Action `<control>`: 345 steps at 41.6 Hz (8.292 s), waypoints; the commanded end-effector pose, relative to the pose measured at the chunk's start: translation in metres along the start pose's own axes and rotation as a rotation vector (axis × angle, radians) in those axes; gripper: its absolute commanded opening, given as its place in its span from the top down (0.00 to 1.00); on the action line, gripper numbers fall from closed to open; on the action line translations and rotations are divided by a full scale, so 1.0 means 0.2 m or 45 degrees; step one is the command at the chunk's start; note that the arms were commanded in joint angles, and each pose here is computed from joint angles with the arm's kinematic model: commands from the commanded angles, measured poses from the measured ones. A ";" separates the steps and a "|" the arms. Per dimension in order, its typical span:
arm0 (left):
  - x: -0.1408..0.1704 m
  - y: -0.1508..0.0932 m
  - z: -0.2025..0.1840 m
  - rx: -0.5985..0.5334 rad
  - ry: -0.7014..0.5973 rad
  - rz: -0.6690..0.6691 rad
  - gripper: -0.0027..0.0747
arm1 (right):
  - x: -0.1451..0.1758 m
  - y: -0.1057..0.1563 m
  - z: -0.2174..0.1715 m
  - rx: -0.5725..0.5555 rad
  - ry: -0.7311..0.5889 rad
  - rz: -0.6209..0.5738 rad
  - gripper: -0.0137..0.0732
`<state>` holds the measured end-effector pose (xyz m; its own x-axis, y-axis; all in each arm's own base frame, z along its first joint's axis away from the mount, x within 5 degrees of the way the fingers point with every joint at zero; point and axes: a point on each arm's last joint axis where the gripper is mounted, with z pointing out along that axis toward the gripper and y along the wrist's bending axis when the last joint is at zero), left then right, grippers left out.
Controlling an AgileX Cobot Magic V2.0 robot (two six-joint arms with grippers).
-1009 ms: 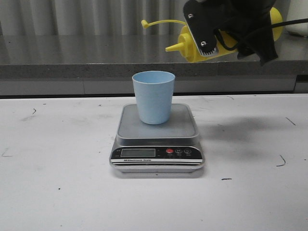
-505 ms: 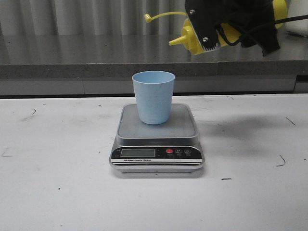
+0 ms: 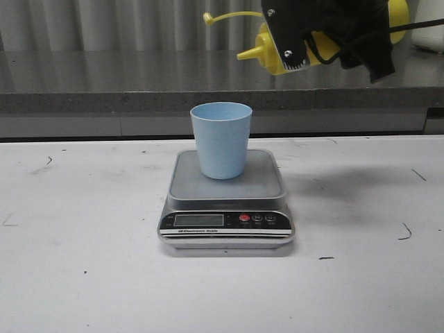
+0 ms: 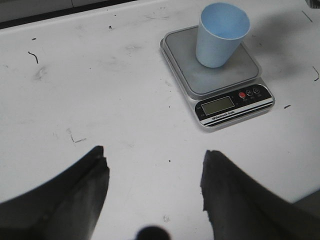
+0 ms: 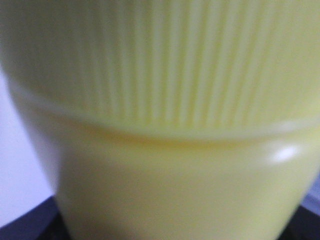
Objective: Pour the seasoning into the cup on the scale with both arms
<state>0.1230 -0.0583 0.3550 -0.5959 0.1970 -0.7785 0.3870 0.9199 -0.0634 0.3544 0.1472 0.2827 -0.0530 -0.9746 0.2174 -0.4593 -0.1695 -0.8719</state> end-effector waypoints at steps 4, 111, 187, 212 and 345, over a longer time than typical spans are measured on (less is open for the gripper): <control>-0.06 -0.01 -0.03 0.018 -0.115 -0.011 0.45 | 0.06 -0.14 -0.09 0.107 -0.020 0.456 0.42; -0.06 -0.01 -0.03 0.018 -0.118 -0.011 0.45 | 0.38 0.64 0.21 0.032 -0.852 2.031 0.09; -0.06 -0.01 -0.03 0.018 -0.125 -0.008 0.88 | 0.81 0.49 -1.41 -0.428 -0.350 2.062 0.52; -0.06 -0.01 -0.03 0.013 -0.133 0.094 0.99 | 0.81 0.49 -1.41 -0.430 -0.348 2.062 0.92; 0.82 0.18 0.11 -0.481 -1.062 -0.145 0.99 | 0.70 1.14 -1.06 0.424 -0.723 2.214 0.92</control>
<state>0.0560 -0.0008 0.2105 0.0691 -0.0662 -0.9954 0.0171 0.9977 -0.0652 0.0565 0.0026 0.1927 -0.0702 0.0267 -0.9972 -0.0461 0.9985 0.0300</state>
